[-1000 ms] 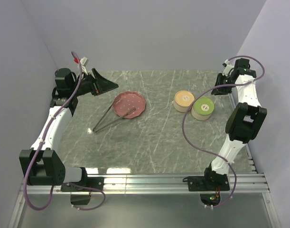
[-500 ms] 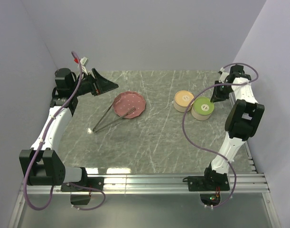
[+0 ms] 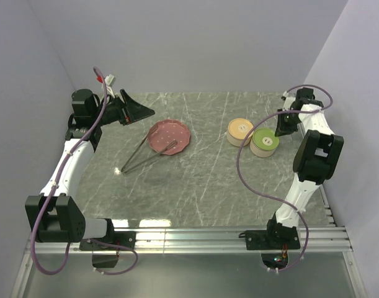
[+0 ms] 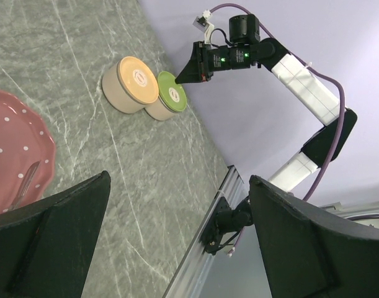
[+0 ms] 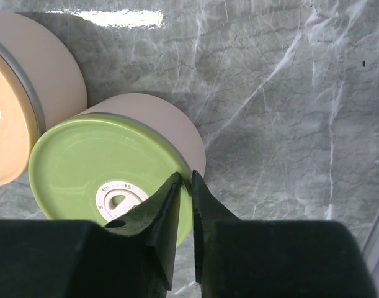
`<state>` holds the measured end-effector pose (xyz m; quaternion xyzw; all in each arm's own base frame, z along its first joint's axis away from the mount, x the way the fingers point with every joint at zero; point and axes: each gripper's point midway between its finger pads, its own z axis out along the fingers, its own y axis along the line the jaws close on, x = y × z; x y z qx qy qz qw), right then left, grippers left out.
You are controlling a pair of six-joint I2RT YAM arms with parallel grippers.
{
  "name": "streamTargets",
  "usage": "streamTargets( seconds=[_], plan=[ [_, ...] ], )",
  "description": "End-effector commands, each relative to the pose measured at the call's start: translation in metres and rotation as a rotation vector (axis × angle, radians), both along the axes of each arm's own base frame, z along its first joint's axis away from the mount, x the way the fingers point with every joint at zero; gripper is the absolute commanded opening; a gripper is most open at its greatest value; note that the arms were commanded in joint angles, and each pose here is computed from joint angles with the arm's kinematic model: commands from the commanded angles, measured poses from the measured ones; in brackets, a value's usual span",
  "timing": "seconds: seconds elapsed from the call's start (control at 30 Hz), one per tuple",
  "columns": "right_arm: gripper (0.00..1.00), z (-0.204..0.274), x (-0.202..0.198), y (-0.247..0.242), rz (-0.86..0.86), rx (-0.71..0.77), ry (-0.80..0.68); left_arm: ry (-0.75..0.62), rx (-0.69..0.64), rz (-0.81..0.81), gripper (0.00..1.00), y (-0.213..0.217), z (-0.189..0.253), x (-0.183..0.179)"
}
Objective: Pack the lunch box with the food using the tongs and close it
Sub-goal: Put the lid back on the lunch box
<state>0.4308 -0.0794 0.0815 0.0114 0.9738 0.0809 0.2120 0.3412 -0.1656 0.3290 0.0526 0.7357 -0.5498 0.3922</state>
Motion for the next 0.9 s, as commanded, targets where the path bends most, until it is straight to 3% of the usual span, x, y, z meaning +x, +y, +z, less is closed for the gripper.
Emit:
streamTargets(
  seconds=[0.0,0.2,0.47,0.7,0.87],
  plan=[
    [0.2,-0.013,-0.012,0.004,0.035,-0.036,0.046,-0.039,0.001,-0.026,0.99,-0.001,0.005,-0.003],
    [0.28,0.034,-0.003,0.01,0.067,-0.04,-0.045,-0.045,0.001,-0.032,0.99,-0.001,0.006,-0.003],
    [0.27,0.087,0.003,0.037,0.136,0.014,-0.14,-0.073,0.024,-0.026,0.99,0.0,0.01,-0.003],
    [0.28,0.072,-0.001,0.054,0.177,-0.024,-0.099,-0.073,0.038,-0.031,0.99,0.001,0.01,-0.005],
    [0.34,0.032,-0.014,0.061,0.213,-0.047,0.021,-0.077,0.052,-0.033,0.99,0.001,0.006,-0.004]
  ],
)
